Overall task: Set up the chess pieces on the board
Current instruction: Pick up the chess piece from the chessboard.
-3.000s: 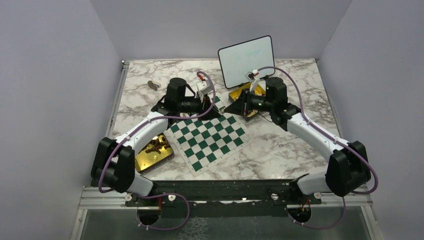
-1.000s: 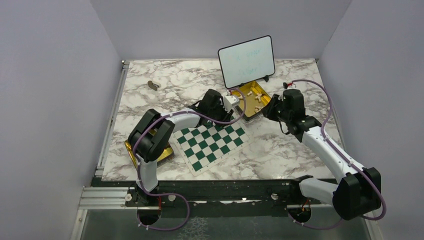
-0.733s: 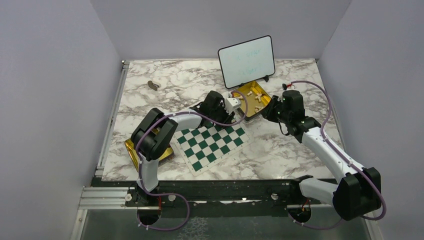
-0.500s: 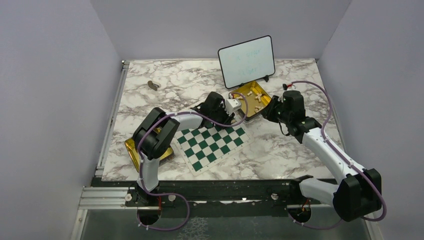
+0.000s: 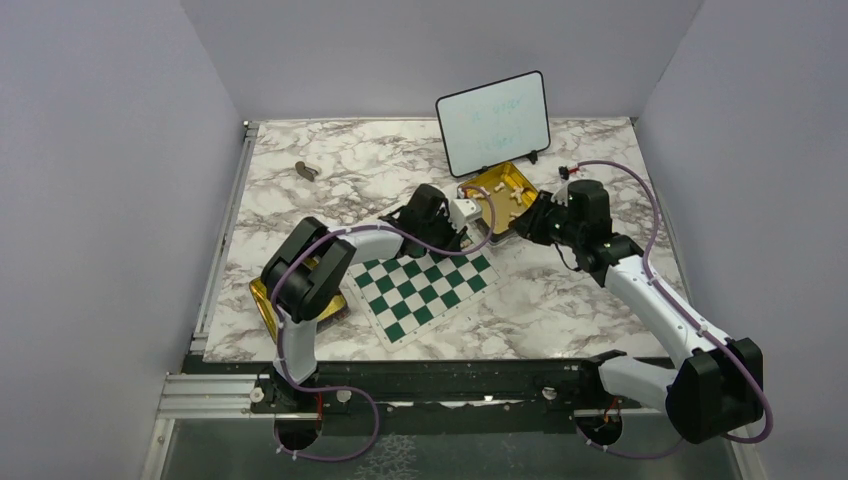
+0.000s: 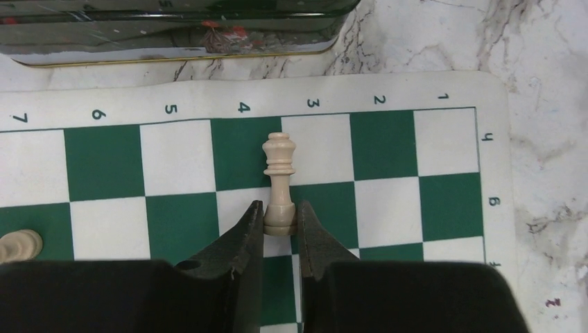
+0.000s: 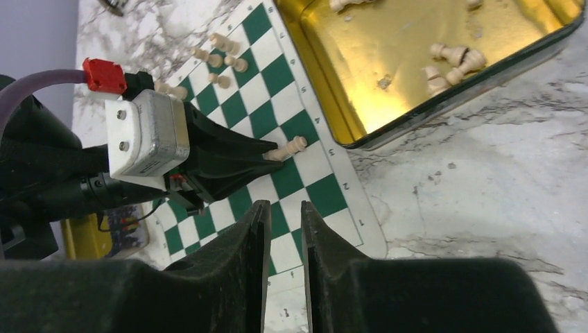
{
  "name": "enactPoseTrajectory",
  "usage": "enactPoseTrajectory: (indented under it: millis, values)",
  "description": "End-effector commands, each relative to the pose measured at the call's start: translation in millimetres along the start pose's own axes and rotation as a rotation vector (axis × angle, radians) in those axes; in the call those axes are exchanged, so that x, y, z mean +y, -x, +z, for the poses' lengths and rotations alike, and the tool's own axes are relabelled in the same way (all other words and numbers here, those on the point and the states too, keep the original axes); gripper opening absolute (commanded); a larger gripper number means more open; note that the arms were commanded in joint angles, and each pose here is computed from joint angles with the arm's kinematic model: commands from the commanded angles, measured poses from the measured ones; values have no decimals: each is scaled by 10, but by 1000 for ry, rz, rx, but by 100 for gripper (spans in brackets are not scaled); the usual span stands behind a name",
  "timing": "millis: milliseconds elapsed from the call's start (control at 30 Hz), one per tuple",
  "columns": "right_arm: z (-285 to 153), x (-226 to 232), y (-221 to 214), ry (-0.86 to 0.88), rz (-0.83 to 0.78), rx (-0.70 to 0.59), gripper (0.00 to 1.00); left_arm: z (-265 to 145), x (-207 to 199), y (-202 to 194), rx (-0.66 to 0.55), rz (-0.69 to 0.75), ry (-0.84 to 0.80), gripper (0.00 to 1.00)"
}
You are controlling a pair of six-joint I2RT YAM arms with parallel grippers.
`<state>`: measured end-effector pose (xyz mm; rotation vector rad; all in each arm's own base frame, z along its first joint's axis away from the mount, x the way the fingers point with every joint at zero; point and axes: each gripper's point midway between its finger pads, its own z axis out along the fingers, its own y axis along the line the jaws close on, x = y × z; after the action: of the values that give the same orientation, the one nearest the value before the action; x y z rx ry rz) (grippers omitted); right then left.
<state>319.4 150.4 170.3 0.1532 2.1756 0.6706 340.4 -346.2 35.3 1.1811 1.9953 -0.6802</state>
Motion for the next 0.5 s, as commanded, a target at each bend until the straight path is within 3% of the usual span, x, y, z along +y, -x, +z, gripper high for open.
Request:
enactPoseTrajectory:
  millis: [0,233,467]
  values:
    - [-47,362,-19,197,14,47,29,-255,-142,355,-107,7,-14,1]
    - [-67,691,-179,391,47,191,38,-584,-327,642,-250,13,-42,0]
    - [-70,814,-308,495,82,276,34,-855,-535,813,-344,64,-105,0]
